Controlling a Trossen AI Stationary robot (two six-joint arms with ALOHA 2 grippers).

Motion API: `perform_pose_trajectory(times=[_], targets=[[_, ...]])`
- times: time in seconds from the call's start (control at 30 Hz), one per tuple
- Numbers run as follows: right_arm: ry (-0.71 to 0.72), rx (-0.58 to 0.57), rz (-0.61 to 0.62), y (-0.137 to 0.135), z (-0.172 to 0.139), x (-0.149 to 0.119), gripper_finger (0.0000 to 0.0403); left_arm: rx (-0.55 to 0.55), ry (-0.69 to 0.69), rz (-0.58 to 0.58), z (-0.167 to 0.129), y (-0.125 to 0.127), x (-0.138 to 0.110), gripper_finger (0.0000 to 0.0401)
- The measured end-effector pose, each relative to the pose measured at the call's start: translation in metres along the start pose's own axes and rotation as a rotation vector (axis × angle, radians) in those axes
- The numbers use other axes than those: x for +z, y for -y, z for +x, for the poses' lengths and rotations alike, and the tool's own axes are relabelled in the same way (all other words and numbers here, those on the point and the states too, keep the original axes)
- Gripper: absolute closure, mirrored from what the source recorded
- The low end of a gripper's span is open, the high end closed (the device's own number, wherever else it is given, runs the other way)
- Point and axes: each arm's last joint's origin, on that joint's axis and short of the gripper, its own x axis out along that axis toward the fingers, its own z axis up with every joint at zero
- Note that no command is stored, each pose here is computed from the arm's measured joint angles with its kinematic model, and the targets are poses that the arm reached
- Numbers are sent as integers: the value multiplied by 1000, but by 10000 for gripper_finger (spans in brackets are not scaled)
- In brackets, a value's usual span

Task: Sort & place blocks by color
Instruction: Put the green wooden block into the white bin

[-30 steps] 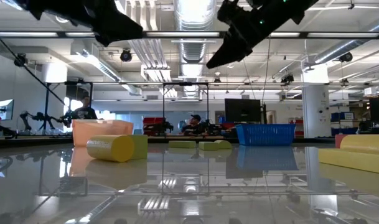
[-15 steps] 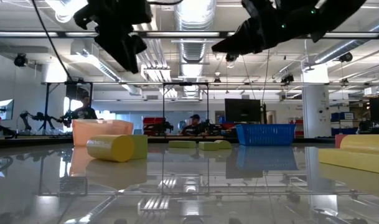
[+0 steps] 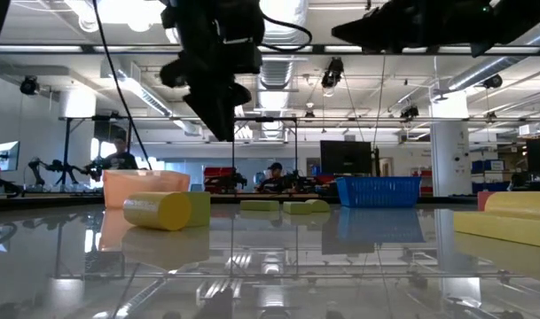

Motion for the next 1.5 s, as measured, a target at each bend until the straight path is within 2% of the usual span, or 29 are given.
perform_pose_trajectory(times=[0.3,0.4,0.8,1.5], targets=[[86,-4,-15,-3,-27,7,360,59,59,31,16,-27,9,280],[92,-6,-11,-4,-30,7,360,78,83,35,27,-33,13,260],[88,-4,-13,-4,-30,6,360,84,1,39,74,-47,6,174],[76,-10,-15,-5,-29,5,360,88,-23,49,109,-56,1,173]])
